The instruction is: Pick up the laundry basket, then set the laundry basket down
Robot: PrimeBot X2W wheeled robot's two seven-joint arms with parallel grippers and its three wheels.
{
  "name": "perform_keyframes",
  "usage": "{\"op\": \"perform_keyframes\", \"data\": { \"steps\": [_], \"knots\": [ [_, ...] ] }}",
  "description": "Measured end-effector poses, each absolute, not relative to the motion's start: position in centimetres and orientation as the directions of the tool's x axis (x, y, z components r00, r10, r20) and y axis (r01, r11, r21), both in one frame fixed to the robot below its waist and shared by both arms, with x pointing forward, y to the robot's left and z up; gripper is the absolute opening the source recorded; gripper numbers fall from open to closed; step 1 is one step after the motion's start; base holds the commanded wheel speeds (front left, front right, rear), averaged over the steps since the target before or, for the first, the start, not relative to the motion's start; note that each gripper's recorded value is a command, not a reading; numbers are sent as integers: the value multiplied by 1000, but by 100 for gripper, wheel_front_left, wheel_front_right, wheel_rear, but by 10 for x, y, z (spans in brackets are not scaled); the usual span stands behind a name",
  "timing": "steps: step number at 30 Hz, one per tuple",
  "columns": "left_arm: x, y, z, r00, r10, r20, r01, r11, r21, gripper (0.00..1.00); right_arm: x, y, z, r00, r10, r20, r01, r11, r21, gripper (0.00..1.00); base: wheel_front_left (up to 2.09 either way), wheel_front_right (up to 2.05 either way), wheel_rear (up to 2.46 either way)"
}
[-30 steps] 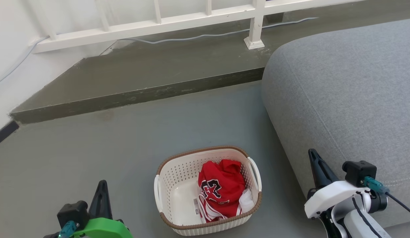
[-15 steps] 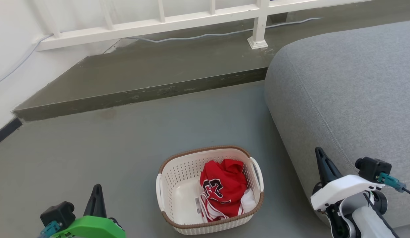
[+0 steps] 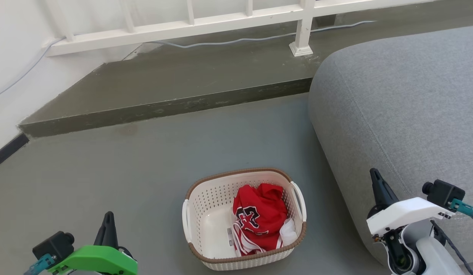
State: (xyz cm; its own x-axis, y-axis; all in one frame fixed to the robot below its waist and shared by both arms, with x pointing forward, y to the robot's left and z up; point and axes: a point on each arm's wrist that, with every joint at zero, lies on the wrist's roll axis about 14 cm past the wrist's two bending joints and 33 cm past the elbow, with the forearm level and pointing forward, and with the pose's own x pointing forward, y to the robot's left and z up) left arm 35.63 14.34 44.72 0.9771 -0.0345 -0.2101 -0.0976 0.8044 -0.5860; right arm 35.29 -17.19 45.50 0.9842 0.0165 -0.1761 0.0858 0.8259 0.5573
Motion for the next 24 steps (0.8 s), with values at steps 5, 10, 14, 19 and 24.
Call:
{"op": "perform_keyframes", "data": {
  "steps": [5, 10, 14, 19, 24],
  "knots": [
    [356, 146, 446, 975, -31, -220, -117, 770, -628, 0, 354, -175, 454, 982, 7, -187, 109, 789, 605, 0, 0, 0, 0],
    [357, 150, 446, 974, -30, -227, -134, 730, -670, 0, 355, -178, 454, 981, 5, -195, 125, 748, 652, 0, 0, 0, 0],
    [359, 151, 447, 973, -34, -229, -142, 694, -706, 0, 356, -179, 454, 980, 4, -199, 138, 711, 689, 0, 0, 0, 0],
    [360, 154, 447, 972, -36, -233, -155, 647, -746, 0, 358, -181, 454, 980, 1, -200, 149, 664, 733, 0, 0, 0, 0],
    [360, 157, 447, 972, -33, -232, -166, 599, -783, 0, 360, -183, 455, 980, -1, -201, 159, 614, 773, 0, 0, 0, 0]
  ]
}}
